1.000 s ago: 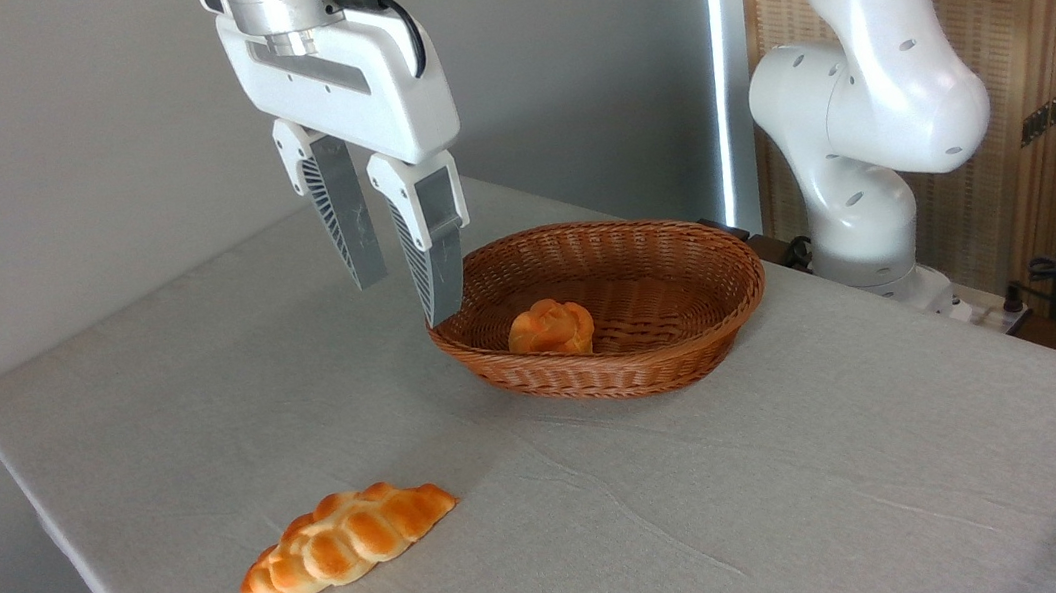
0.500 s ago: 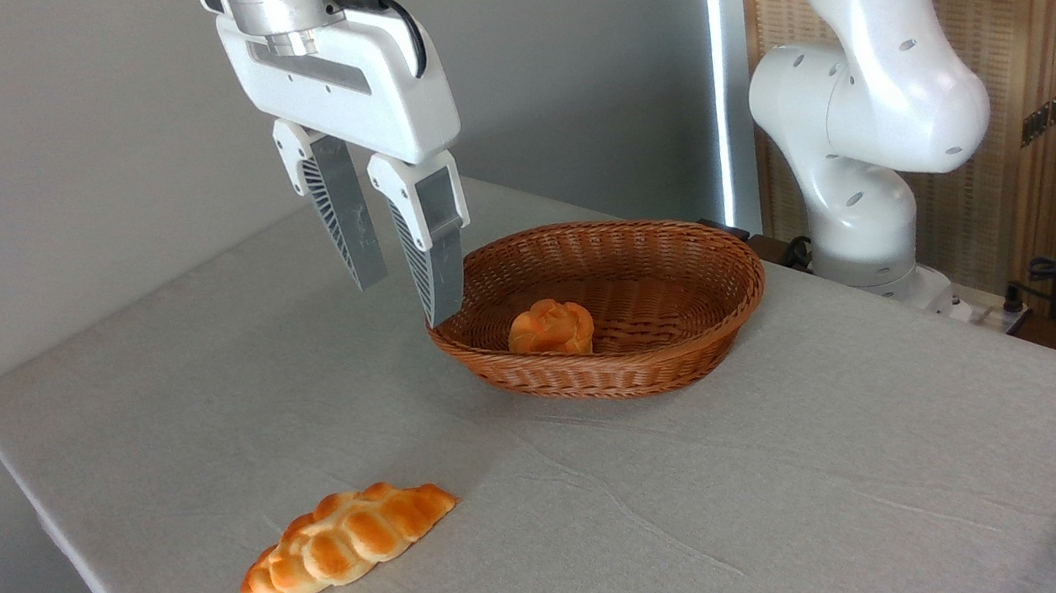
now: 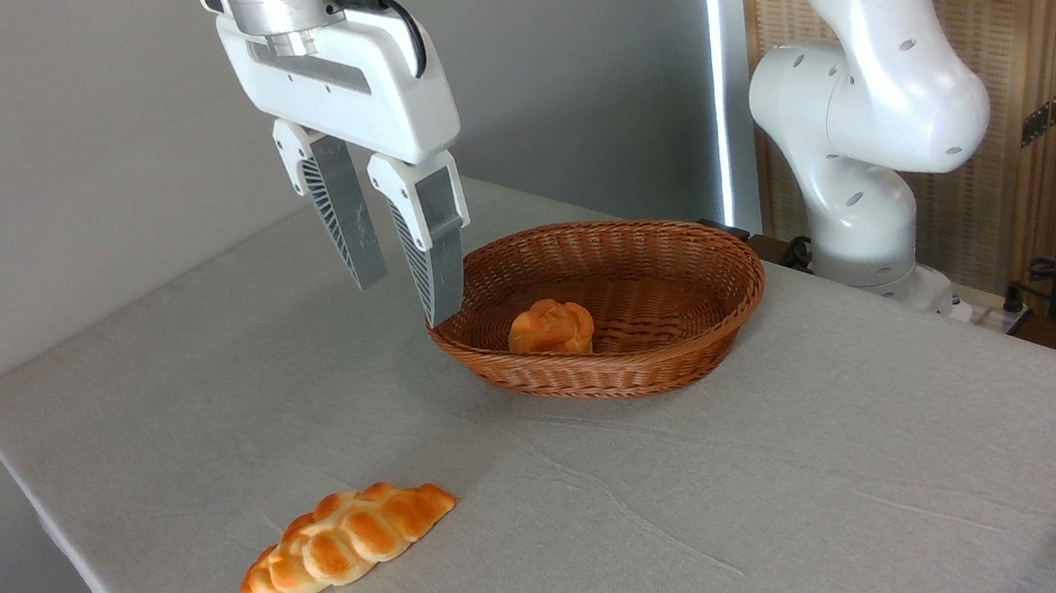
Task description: Put bread into the basket
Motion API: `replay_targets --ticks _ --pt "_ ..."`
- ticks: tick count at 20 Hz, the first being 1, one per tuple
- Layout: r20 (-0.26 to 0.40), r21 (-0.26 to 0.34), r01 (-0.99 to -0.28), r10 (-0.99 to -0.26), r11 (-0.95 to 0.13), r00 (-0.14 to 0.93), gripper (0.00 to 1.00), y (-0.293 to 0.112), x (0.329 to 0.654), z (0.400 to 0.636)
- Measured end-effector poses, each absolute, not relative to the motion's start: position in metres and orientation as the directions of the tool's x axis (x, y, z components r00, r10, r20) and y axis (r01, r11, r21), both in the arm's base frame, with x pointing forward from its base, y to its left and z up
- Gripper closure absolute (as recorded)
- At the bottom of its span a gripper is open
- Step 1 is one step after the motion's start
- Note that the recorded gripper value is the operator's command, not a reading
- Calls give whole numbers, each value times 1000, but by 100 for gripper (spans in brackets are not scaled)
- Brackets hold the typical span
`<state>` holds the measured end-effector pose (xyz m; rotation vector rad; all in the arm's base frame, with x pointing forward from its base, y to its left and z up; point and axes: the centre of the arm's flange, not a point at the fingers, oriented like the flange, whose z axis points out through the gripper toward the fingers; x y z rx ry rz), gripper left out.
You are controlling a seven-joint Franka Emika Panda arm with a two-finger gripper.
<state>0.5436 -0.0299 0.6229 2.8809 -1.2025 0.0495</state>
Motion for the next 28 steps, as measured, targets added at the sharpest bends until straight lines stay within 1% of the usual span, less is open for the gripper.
replay_targets --ticks 28 --pt "30 -4 -710 -710 -704 703 0 -28 546 621"
